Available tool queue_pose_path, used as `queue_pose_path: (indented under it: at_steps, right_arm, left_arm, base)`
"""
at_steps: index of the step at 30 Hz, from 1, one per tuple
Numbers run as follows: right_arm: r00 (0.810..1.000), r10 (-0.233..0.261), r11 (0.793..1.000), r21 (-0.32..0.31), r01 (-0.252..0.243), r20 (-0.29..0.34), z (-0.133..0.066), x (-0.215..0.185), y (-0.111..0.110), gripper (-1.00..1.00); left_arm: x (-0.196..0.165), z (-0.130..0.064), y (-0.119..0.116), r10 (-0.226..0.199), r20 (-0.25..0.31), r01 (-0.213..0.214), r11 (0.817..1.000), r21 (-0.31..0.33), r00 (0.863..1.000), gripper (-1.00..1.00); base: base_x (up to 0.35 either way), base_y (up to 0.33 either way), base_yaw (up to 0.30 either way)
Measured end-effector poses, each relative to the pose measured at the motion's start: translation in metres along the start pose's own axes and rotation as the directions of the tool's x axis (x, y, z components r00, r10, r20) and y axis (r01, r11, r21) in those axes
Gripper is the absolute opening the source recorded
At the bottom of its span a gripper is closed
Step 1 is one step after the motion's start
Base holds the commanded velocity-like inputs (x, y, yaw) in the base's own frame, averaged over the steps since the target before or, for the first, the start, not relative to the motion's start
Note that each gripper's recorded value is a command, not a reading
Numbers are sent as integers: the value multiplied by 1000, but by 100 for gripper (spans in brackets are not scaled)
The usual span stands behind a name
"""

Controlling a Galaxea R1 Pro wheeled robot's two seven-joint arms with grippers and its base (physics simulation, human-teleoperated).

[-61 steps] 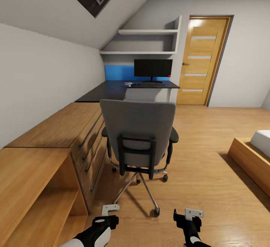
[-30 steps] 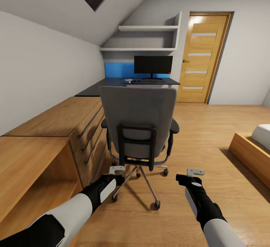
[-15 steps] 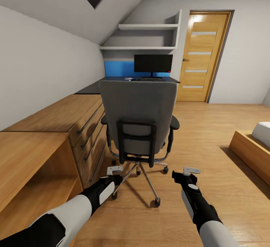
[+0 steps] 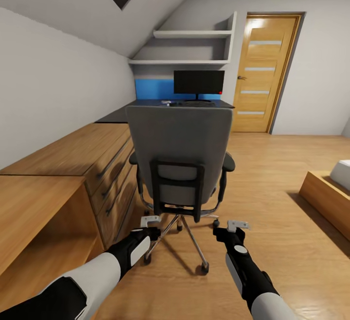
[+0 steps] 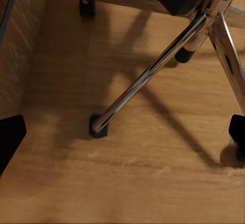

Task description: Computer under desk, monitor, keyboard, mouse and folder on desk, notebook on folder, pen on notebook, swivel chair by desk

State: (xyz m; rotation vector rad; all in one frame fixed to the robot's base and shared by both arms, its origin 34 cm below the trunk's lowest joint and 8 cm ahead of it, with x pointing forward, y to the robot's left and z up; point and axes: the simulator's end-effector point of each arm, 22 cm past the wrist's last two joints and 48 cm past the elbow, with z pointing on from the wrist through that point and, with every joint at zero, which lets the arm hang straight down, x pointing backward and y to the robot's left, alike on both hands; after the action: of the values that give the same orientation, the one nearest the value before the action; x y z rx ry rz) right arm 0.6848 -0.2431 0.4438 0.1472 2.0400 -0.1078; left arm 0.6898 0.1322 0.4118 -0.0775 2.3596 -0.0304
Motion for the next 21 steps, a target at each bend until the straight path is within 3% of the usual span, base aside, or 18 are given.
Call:
queue_pose_path:
  at_steps: [21]
  right_arm:
    - [999, 3, 1000, -1, -3, 43, 0, -6, 0, 100]
  left_arm:
    - [-3, 0, -1, -8, 13, 8, 1000, 2, 1000, 100]
  base:
    - [166, 0, 0]
